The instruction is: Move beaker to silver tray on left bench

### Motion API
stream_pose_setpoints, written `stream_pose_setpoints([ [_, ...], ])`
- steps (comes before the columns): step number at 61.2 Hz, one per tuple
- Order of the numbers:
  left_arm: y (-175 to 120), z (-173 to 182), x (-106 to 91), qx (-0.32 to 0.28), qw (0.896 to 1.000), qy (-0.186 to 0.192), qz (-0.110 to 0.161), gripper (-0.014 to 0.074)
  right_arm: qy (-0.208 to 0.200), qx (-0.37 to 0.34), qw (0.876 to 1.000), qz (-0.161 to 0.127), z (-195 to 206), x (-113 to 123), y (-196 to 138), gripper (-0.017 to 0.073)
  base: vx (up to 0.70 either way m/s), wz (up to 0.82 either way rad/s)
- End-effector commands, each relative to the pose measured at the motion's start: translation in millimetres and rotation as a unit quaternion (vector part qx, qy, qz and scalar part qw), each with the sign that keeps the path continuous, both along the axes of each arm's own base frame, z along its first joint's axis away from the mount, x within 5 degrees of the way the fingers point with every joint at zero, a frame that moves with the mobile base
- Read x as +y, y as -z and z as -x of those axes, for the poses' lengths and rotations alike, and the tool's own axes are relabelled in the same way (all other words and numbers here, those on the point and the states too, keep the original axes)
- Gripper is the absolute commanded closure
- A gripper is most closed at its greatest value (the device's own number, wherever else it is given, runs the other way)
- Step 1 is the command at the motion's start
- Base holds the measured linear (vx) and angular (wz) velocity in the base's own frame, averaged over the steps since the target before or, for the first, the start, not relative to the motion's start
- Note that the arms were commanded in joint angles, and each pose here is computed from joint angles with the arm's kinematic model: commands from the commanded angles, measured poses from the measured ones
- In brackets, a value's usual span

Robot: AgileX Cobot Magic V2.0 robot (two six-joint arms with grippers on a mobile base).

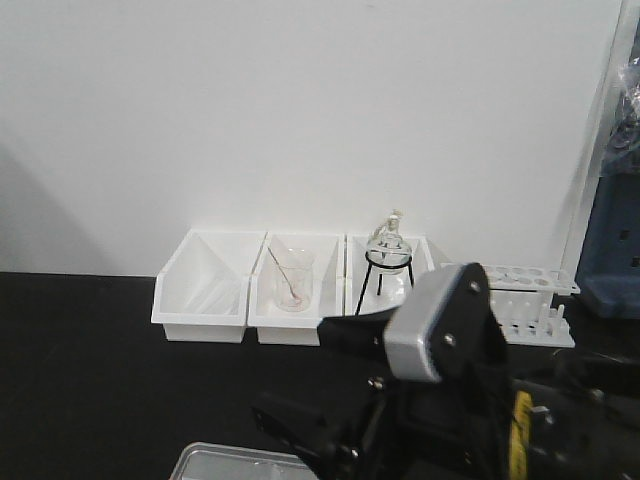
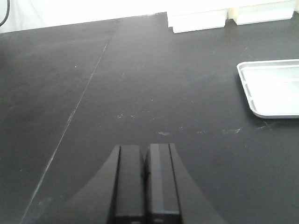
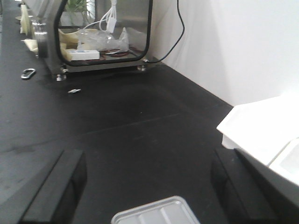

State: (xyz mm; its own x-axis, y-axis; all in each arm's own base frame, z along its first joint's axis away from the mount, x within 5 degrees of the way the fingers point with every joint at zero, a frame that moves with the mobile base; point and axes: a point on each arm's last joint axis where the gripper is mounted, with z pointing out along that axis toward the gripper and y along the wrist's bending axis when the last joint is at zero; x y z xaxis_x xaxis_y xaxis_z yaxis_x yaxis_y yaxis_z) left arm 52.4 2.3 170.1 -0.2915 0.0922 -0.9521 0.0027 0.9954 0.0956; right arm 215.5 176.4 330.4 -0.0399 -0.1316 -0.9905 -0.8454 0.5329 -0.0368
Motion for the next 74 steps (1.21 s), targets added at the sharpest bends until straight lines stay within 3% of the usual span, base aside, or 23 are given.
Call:
stream_pose_setpoints([
  [1,0,-2,-0.6,-0.031,0.999,0.004,0.0,0.0592,-0.007,-0.016,0.999,-0.035,25,-14,-18,-0.0034,0.0,0.0],
  [31,0,-2,-0.6,-0.031,0.999,0.004,0.0,0.0592,0.002,-0.057,0.997,-0.047,66,-41,-23,-0.0027,0.0,0.0],
  [40,0,-2,-0.6,-0.031,0.999,0.004,0.0,0.0592,0.081,-0.064,0.994,-0.048,69,-58,-32,0.0044,0.0,0.0],
  [50,0,-2,-0.6,-0.031,0.999,0.004,0.0,0.0592,0.191,-0.033,0.974,-0.119,81,-88,-48,0.0187,0.0,0.0],
  [56,0,-2,-0.6,-0.031,0.999,0.004,0.0,0.0592,0.249,-0.022,0.962,-0.111,94,-109,-41,0.032,0.0,0.0],
  [66,0,-2,-0.6,-0.031,0.999,0.004,0.0,0.0592,0.3,-0.091,0.948,-0.053,120,-137,-3,0.0571,0.0,0.0],
  [74,0,-2,-0.6,-0.031,0.999,0.004,0.0,0.0592,0.363,-0.185,0.912,-0.04,144,-158,28,0.0576,0.0,0.0],
])
